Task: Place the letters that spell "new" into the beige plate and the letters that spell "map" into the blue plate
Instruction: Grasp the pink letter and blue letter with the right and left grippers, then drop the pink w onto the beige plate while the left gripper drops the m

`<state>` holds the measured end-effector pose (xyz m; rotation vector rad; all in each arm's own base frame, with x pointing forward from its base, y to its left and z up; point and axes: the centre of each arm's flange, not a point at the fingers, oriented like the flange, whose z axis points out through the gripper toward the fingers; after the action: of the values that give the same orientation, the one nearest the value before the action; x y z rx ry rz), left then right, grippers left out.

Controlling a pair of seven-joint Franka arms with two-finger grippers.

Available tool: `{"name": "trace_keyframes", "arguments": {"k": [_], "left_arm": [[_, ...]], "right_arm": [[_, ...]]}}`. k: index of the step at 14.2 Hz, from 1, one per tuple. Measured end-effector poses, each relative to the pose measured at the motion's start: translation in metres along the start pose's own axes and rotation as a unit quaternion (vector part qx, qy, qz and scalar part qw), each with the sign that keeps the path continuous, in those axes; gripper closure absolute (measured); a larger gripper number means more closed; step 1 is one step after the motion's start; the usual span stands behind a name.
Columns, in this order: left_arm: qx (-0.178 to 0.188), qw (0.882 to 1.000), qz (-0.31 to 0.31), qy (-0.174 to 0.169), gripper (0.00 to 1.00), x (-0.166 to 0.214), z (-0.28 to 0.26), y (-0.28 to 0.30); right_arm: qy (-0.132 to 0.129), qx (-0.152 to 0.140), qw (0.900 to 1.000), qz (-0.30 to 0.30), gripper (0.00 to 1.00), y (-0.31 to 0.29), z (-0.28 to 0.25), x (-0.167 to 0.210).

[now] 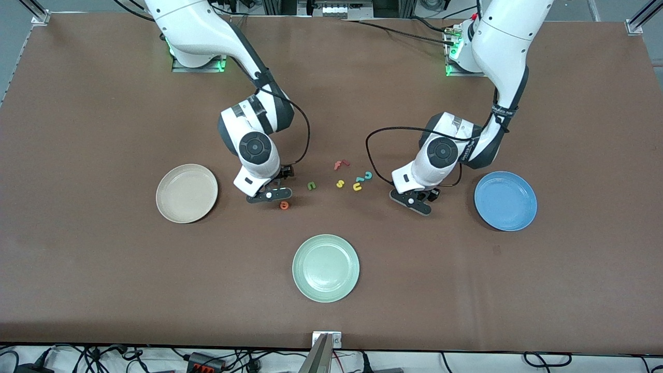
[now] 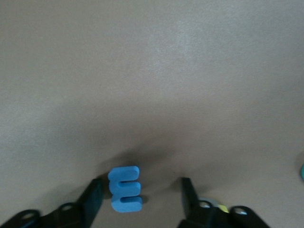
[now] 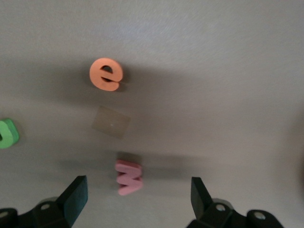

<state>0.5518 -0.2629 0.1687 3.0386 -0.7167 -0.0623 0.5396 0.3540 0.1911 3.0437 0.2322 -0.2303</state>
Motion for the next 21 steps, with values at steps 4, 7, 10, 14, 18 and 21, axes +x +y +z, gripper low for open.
{"name": "trace_keyframes", "arguments": {"k": [4, 7, 10, 14, 18, 21], "left_arm": [[0.01, 1.0, 0.01, 0.004, 0.73, 0.002, -0.004, -0.003], [0.011, 1.0, 0.008, 0.002, 0.73, 0.003, -0.006, -0.004], [0.016, 0.999, -0.009, -0.045, 0.73, 0.012, -0.039, -0.025], [0.027, 0.993, -0.055, -0.097, 0.73, 0.016, -0.112, -0.091], [0.055, 0.986, -0.091, -0.126, 0.73, -0.012, -0.107, -0.175], [0.045, 0.987, -0.095, -0.124, 0.73, -0.033, -0.071, -0.209]], "right_arm": [[-0.009, 0.011, 1.0, 0.008, 0.23, -0.012, 0.01, -0.005], [-0.012, 0.008, 1.0, 0.013, 0.3, -0.009, 0.015, -0.004], [-0.014, 0.007, 1.0, 0.016, 0.35, -0.006, 0.018, -0.003], [-0.014, 0.012, 1.0, 0.02, 0.63, -0.006, 0.017, -0.002], [-0.012, 0.014, 0.999, 0.03, 0.74, 0.005, 0.014, 0.005], [0.0, 0.025, 0.998, 0.065, 0.74, 0.049, -0.014, 0.026]]}}
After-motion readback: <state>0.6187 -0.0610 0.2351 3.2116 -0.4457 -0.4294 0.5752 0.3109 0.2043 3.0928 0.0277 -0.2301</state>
